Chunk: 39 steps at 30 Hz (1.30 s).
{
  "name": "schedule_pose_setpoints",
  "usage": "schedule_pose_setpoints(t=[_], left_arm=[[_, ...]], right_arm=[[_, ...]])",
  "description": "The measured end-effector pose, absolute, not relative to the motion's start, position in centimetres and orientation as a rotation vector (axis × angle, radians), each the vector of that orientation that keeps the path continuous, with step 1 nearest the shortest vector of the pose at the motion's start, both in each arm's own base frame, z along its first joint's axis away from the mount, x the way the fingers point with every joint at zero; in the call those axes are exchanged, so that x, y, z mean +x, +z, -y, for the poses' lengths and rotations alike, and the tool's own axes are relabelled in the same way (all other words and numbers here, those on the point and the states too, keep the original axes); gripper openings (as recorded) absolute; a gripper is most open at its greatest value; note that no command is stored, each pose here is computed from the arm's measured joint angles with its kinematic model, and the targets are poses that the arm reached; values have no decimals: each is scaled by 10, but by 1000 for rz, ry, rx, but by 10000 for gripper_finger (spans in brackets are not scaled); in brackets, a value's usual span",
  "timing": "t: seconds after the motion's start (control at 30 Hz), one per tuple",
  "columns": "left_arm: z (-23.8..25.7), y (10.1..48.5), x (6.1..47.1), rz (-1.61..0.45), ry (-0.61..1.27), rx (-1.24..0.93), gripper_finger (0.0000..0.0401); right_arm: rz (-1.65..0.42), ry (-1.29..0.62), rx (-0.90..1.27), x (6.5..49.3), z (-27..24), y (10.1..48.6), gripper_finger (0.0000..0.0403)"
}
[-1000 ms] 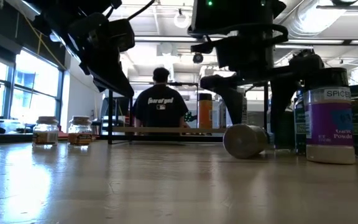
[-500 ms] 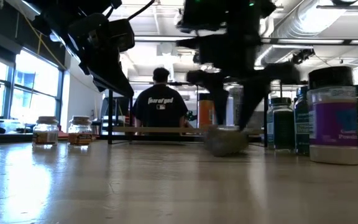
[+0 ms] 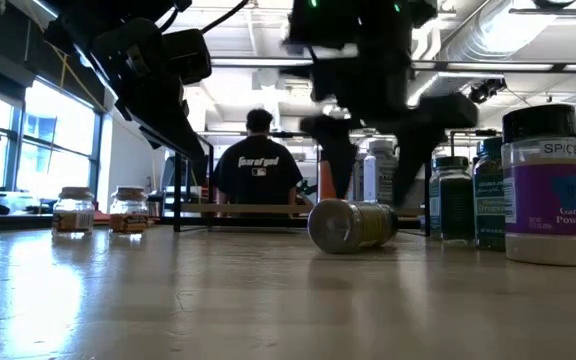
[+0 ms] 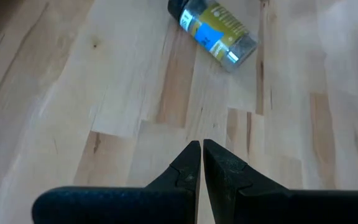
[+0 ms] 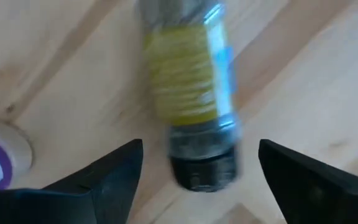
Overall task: Shelf spices
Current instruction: Put the top black seasoning bottle on the shelf aligned with the other black seasoning bottles
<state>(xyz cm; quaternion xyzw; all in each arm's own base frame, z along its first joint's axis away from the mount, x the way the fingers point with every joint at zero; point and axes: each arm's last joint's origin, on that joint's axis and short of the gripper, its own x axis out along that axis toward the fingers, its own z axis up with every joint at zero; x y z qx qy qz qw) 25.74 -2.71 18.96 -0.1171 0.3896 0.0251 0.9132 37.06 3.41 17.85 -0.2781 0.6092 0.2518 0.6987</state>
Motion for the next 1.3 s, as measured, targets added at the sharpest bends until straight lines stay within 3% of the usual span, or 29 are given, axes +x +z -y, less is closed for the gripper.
schedule_pose_setpoints(t=[0.2, 0.37, 0.43, 0.67, 0.83, 1.13, 1.3], left_arm=[[29, 190, 257, -802, 51, -243, 15], [32, 191, 258, -786, 44, -250, 15], [34, 192, 259, -777, 37, -250, 15], [39, 199, 264, -677, -37, -136, 24], [38, 205, 269, -591, -59, -79, 84], [36, 186, 289, -559, -50, 3, 243], [37, 172, 301, -524, -4, -1, 272]], right_arm=[[-1331, 544, -623, 363, -33, 152, 299], [-1281, 511, -643, 366, -34, 147, 229], [-1274, 468, -640, 369, -34, 150, 193], [-1293, 359, -491, 385, -31, 194, 191], [-1337, 343, -285, 387, -24, 222, 191], [-1303, 295, -42, 391, -3, 220, 191], [-1282, 282, -33, 393, 0, 220, 191]])
